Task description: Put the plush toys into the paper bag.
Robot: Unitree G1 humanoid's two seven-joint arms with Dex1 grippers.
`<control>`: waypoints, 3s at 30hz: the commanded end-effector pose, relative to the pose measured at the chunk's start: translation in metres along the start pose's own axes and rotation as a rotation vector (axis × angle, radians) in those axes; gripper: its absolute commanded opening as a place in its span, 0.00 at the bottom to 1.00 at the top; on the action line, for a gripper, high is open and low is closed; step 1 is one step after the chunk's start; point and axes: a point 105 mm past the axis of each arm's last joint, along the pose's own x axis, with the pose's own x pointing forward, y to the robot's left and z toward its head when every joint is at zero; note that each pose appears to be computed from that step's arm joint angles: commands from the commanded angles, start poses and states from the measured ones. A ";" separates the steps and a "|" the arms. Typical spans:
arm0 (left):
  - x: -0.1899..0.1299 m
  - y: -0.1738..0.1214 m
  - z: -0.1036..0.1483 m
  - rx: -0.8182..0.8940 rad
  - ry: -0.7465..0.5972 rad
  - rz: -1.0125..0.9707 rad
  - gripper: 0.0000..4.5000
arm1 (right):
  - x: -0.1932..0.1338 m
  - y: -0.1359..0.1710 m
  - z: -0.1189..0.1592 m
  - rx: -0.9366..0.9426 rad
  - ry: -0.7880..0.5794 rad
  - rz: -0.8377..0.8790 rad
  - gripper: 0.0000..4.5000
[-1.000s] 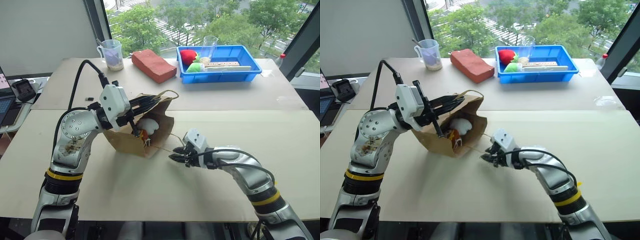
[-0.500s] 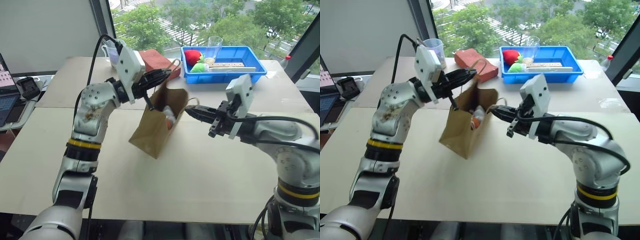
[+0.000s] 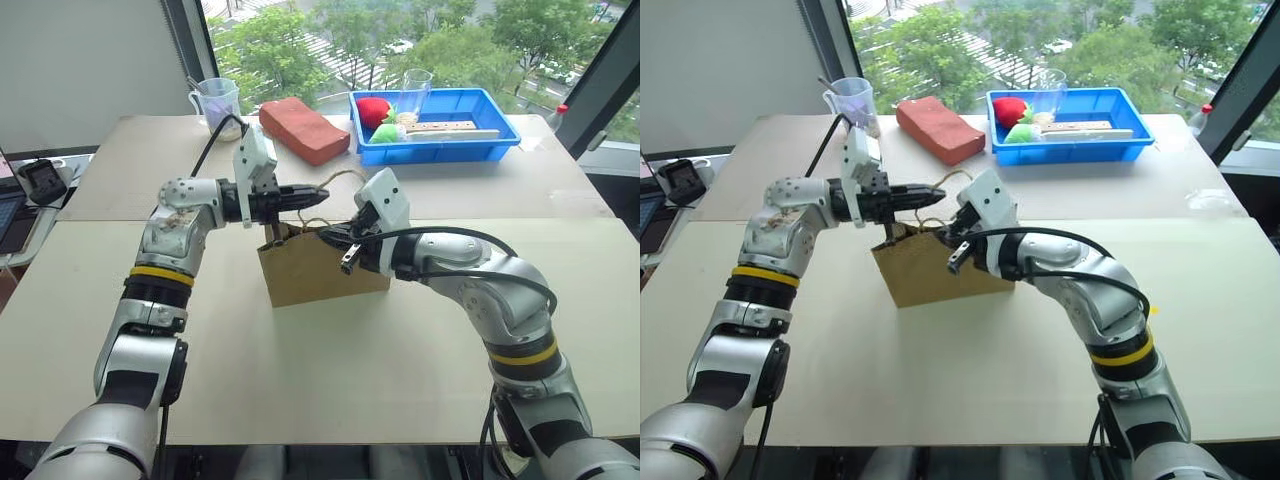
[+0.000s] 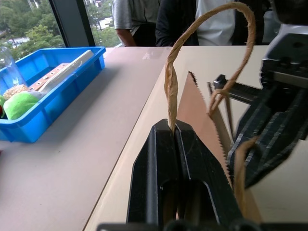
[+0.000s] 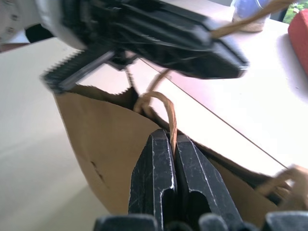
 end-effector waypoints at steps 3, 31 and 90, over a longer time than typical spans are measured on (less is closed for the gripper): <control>-0.030 -0.017 0.035 0.021 -0.038 0.015 0.49 | -0.020 0.016 0.025 -0.070 -0.062 0.141 0.21; -0.069 -0.014 -0.043 0.078 0.068 0.326 1.00 | -0.052 0.001 0.057 -0.191 -0.012 0.186 0.99; -0.057 -0.031 -0.058 -0.058 0.111 -0.173 0.01 | -0.141 -0.047 0.080 -0.151 0.089 0.238 1.00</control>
